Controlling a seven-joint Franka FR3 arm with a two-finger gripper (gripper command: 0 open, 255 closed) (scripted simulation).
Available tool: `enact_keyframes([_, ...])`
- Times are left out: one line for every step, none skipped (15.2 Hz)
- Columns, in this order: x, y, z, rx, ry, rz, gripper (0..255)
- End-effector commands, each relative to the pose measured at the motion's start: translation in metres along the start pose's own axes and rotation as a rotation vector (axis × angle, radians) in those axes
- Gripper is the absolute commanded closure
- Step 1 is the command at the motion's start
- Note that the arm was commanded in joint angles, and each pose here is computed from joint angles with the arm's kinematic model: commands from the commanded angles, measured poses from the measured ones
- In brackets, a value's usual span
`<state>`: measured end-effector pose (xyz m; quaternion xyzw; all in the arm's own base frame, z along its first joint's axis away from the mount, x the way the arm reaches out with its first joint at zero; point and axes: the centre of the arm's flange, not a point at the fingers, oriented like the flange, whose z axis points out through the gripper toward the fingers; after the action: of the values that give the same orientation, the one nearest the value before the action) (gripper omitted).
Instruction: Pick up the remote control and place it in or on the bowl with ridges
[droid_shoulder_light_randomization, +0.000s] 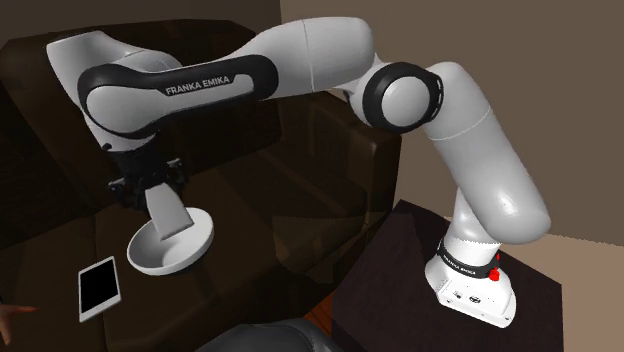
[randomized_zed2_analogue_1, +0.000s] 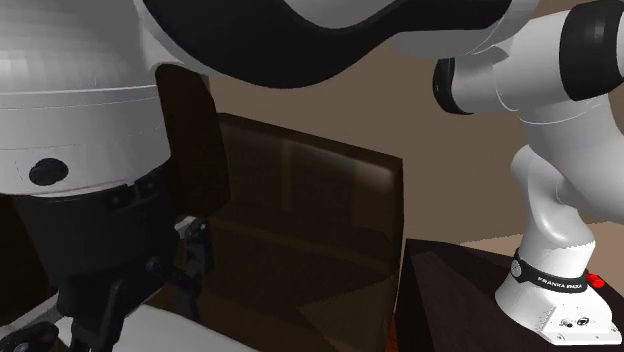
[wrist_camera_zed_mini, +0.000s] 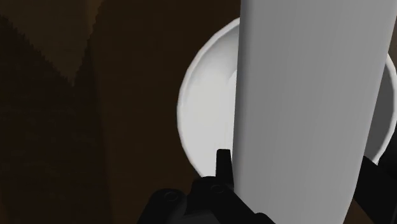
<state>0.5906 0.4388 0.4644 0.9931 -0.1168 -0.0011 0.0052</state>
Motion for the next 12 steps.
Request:
enact_keyframes([0.001, -0.015, 0.005, -0.002, -0.001, 0.003, 255])
enact_keyframes([0.001, -0.015, 0.01, -0.002, -0.001, 0.003, 255])
enact_keyframes([0.001, -0.015, 0.016, -0.002, -0.001, 0.003, 255])
enact_keyframes([0.001, -0.015, 0.021, -0.002, -0.001, 0.003, 255])
enact_keyframes([0.001, -0.016, 0.026, -0.002, -0.001, 0.003, 255])
enact_keyframes([0.001, -0.016, 0.031, -0.002, -0.001, 0.003, 255])
enact_keyframes([0.001, -0.016, 0.037, -0.002, -0.001, 0.003, 255])
enact_keyframes([0.001, -0.016, 0.042, -0.002, -0.001, 0.003, 255])
enact_keyframes([0.001, -0.016, 0.047, -0.002, -0.001, 0.003, 255])
enact_keyframes([0.001, -0.016, 0.053, -0.002, -0.001, 0.003, 255])
enact_keyframes([0.001, -0.016, 0.058, -0.002, -0.001, 0.003, 255])
enact_keyframes([0.001, -0.016, 0.063, -0.002, -0.001, 0.003, 255])
